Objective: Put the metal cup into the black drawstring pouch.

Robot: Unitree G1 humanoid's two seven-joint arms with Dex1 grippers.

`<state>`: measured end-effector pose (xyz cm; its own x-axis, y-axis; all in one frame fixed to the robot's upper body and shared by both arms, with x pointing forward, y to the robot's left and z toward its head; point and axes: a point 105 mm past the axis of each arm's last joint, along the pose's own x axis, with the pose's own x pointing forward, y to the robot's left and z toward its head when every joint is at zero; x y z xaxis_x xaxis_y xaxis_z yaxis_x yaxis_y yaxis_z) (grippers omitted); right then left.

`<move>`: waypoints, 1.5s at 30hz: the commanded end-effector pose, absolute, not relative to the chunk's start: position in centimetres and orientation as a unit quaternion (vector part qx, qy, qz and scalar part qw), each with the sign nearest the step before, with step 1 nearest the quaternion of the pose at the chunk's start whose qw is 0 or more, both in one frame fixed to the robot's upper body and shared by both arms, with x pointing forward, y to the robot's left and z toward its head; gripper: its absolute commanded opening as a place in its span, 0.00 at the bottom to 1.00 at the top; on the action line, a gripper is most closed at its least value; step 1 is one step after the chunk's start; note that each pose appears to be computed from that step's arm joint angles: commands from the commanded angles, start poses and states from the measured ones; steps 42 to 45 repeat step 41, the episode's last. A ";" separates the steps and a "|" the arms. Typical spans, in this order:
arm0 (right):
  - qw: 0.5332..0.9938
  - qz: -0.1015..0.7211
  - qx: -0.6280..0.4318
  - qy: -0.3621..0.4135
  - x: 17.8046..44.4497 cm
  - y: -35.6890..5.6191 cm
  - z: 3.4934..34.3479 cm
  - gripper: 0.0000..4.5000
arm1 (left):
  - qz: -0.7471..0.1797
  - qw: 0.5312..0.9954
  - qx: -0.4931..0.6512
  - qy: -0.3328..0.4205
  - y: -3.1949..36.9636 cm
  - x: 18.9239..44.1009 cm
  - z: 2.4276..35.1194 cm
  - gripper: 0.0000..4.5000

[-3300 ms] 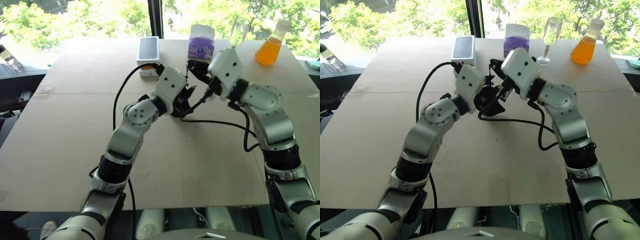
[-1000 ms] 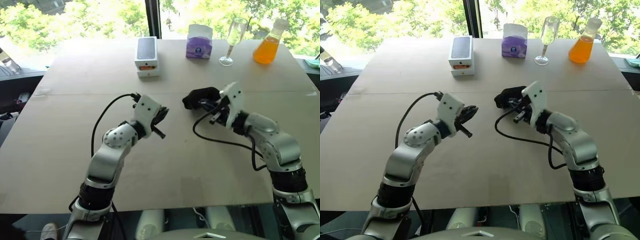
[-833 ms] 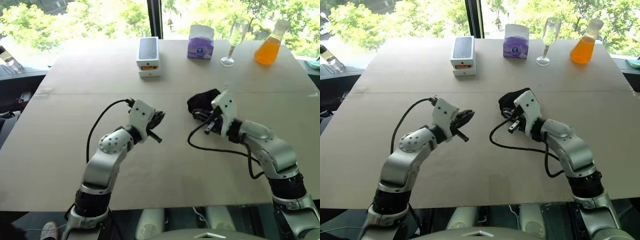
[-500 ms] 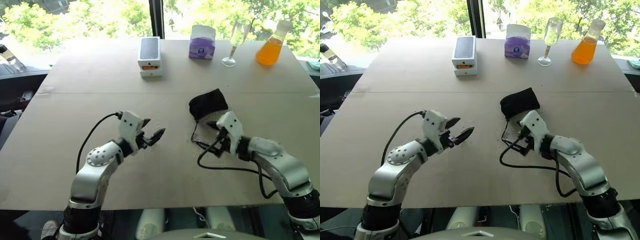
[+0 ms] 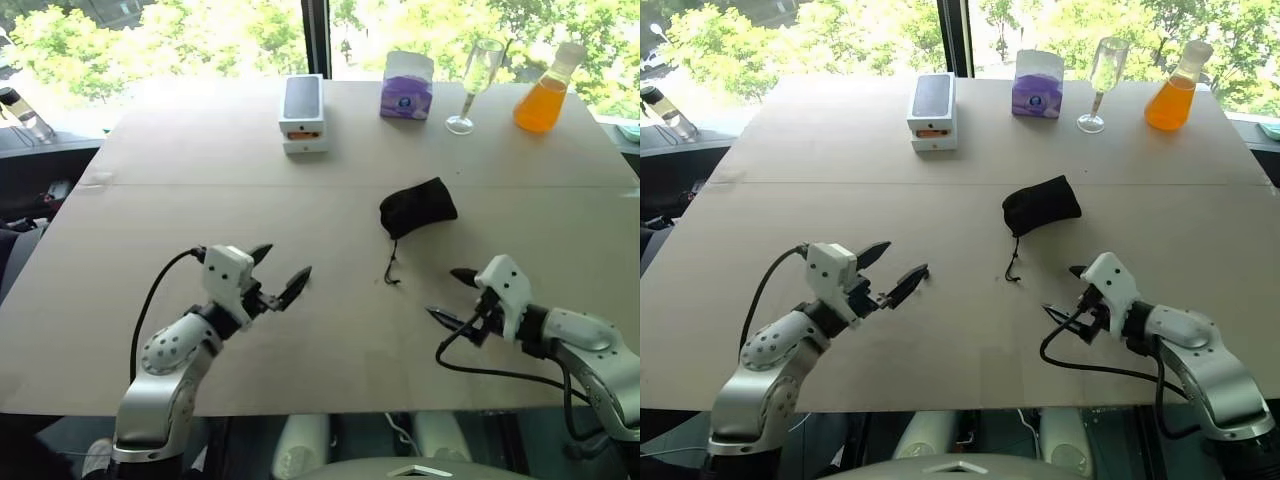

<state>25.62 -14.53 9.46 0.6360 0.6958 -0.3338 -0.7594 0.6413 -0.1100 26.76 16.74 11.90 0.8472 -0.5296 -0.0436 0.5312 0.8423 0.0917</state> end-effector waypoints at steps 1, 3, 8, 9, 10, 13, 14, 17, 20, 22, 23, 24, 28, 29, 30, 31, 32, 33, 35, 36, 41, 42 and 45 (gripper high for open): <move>0.899 0.409 -0.122 0.104 25.4 -14.5 10.8 1.00 | -0.280 0.958 0.053 -0.020 17.1 26.2 13.2 0.99; 0.898 0.409 -0.121 0.105 25.3 -14.5 10.8 1.00 | -0.282 0.957 0.055 -0.024 17.2 26.0 13.3 0.99; 0.898 0.409 -0.120 0.106 25.1 -14.5 10.7 1.00 | -0.287 0.955 0.064 -0.035 17.5 25.7 13.3 0.99; 0.898 0.409 -0.120 0.106 25.1 -14.6 10.6 1.00 | -0.289 0.954 0.064 -0.037 17.6 25.5 13.3 0.99; 0.899 0.408 -0.120 0.107 25.0 -14.6 10.6 1.00 | -0.291 0.954 0.064 -0.039 17.7 25.4 13.3 0.99; 0.899 0.408 -0.118 0.109 24.5 -14.7 10.4 1.00 | -0.305 0.949 0.061 -0.045 18.3 24.2 13.2 0.99; 0.899 0.407 -0.115 0.109 24.3 -14.8 10.4 1.00 | -0.299 0.951 0.065 -0.038 18.7 23.9 12.9 0.99; 0.905 0.397 -0.108 0.109 23.8 -15.3 10.4 1.00 | -0.271 0.959 0.078 -0.004 20.1 22.6 11.5 0.99; 0.908 0.388 -0.107 0.115 23.1 -15.9 9.8 1.00 | -0.271 0.960 0.067 0.026 20.5 20.9 10.7 0.99; 0.911 0.386 -0.094 0.115 22.7 -16.2 9.6 1.00 | -0.269 0.961 0.052 0.041 20.6 20.2 10.4 0.99; 0.912 0.383 -0.092 0.113 22.6 -16.4 9.5 1.00 | -0.268 0.961 0.049 0.048 20.6 19.9 10.2 0.99; 0.913 0.380 -0.088 0.114 22.6 -16.7 9.4 1.00 | -0.266 0.962 0.044 0.054 20.7 19.6 10.1 0.99; 0.916 0.372 -0.092 0.116 22.6 -17.6 9.2 1.00 | -0.255 0.964 0.034 0.067 21.3 19.0 9.7 0.99; 0.917 0.370 -0.095 0.114 22.7 -17.8 9.2 1.00 | -0.251 0.965 0.031 0.067 21.4 19.0 9.8 0.99; 0.918 0.369 -0.096 0.112 22.7 -18.0 9.3 1.00 | -0.247 0.966 0.030 0.067 21.6 19.0 9.8 0.99; 0.919 0.368 -0.096 0.109 22.7 -18.1 9.4 1.00 | -0.244 0.967 0.029 0.067 21.7 19.0 9.9 0.99; 0.920 0.366 -0.096 0.106 22.8 -18.3 9.4 1.00 | -0.243 0.967 0.029 0.067 21.8 18.9 9.9 0.99; 0.921 0.364 -0.096 0.104 22.9 -18.5 9.5 1.00 | -0.240 0.968 0.029 0.066 21.9 18.9 10.0 0.99; 0.921 0.363 -0.096 0.102 22.9 -18.6 9.5 1.00 | -0.237 0.969 0.028 0.066 22.1 19.0 10.0 0.99; 0.921 0.364 -0.097 0.101 23.0 -18.7 9.5 1.00 | -0.235 0.969 0.028 0.065 22.2 19.0 10.0 0.99; 0.920 0.366 -0.095 0.099 23.0 -18.6 9.5 1.00 | -0.229 0.971 0.025 0.067 22.4 19.2 10.0 0.99; 0.920 0.366 -0.095 0.099 23.0 -18.6 9.5 1.00 | -0.229 0.971 0.025 0.067 22.4 19.2 10.0 0.99; 0.920 0.366 -0.095 0.099 23.0 -18.6 9.5 1.00 | -0.229 0.971 0.025 0.067 22.4 19.2 10.0 0.99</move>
